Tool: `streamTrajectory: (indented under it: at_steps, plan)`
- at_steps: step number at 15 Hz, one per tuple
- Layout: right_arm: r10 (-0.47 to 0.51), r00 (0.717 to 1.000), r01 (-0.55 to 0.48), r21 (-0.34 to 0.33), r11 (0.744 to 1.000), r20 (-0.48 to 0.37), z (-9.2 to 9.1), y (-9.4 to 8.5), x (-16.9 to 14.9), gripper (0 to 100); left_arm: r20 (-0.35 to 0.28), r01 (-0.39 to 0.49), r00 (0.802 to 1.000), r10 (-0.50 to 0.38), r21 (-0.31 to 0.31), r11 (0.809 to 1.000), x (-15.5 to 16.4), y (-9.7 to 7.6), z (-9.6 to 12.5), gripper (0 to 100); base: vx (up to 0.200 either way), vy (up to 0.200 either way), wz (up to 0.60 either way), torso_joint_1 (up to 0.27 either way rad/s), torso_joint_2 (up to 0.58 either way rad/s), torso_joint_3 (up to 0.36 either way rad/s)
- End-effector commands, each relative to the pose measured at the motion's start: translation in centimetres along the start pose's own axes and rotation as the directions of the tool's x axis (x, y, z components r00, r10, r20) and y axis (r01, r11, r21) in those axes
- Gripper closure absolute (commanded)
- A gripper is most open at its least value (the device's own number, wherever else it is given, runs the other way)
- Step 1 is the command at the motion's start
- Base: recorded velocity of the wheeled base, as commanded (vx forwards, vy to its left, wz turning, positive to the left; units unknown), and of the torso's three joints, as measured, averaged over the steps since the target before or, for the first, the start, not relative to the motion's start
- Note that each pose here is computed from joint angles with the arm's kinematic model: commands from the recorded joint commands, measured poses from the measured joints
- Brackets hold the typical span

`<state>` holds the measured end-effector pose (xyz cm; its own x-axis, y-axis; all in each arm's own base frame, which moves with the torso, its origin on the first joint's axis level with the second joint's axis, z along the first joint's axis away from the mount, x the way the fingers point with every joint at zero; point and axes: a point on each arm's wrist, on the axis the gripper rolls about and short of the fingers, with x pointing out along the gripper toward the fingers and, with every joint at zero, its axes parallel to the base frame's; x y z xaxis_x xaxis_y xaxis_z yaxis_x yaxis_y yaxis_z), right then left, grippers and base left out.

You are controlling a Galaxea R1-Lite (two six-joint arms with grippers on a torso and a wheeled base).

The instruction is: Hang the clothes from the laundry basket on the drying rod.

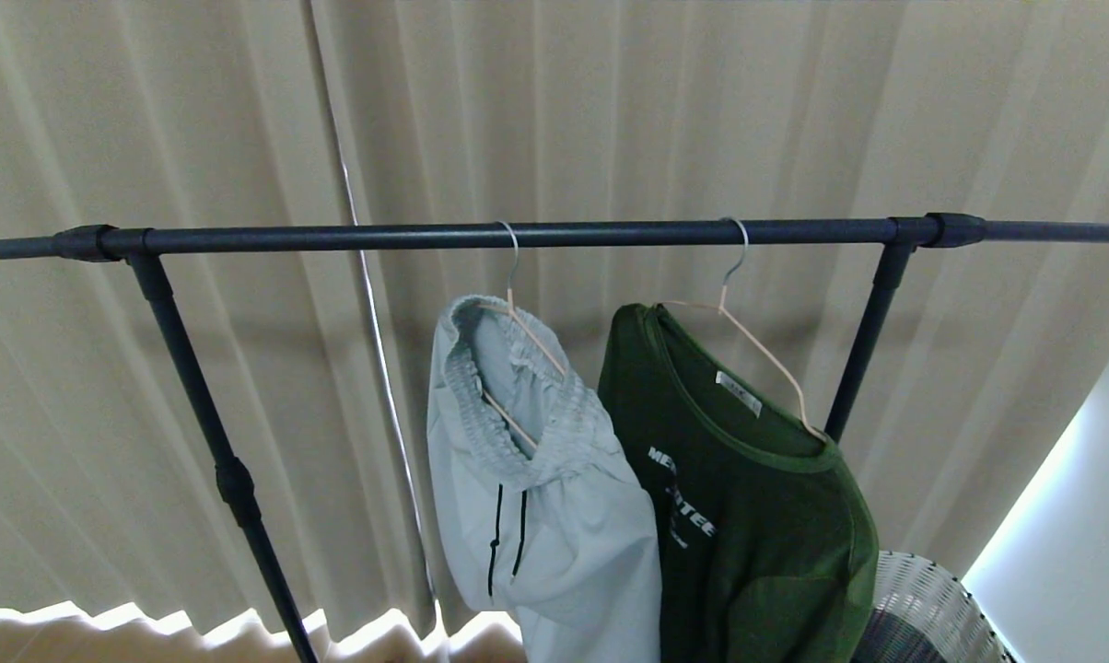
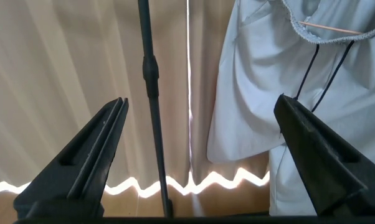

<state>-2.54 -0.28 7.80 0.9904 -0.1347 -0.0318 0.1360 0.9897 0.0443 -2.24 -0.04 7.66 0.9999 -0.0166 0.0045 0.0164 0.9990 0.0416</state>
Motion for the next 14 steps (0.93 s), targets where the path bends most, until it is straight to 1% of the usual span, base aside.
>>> streamTrajectory:
  at_steps: [1,6,14]
  plan:
    - [-0.001,1.0,0.001,-0.002,1.0,0.002,-0.01,-0.01,-0.01,0,0.003,0.0,1.0,0.0,0.0,1.0,-0.02,0.0,0.01,0,0.0,0.0,0.0,0.0,0.0,0.0]
    - [0.0,1.0,0.0,-0.007,1.0,0.0,-0.05,-0.01,0.0,0,0.003,0.0,1.0,0.0,0.0,1.0,-0.02,0.0,0.01,0,0.0,0.0,0.0,0.0,0.0,0.0]
    - [0.002,1.0,-0.002,0.004,1.0,0.0,-0.05,0.0,0.0,0,0.003,-0.001,1.0,0.001,0.0,1.0,-0.02,0.0,0.01,0,0.0,0.0,0.0,0.0,0.0,0.0]
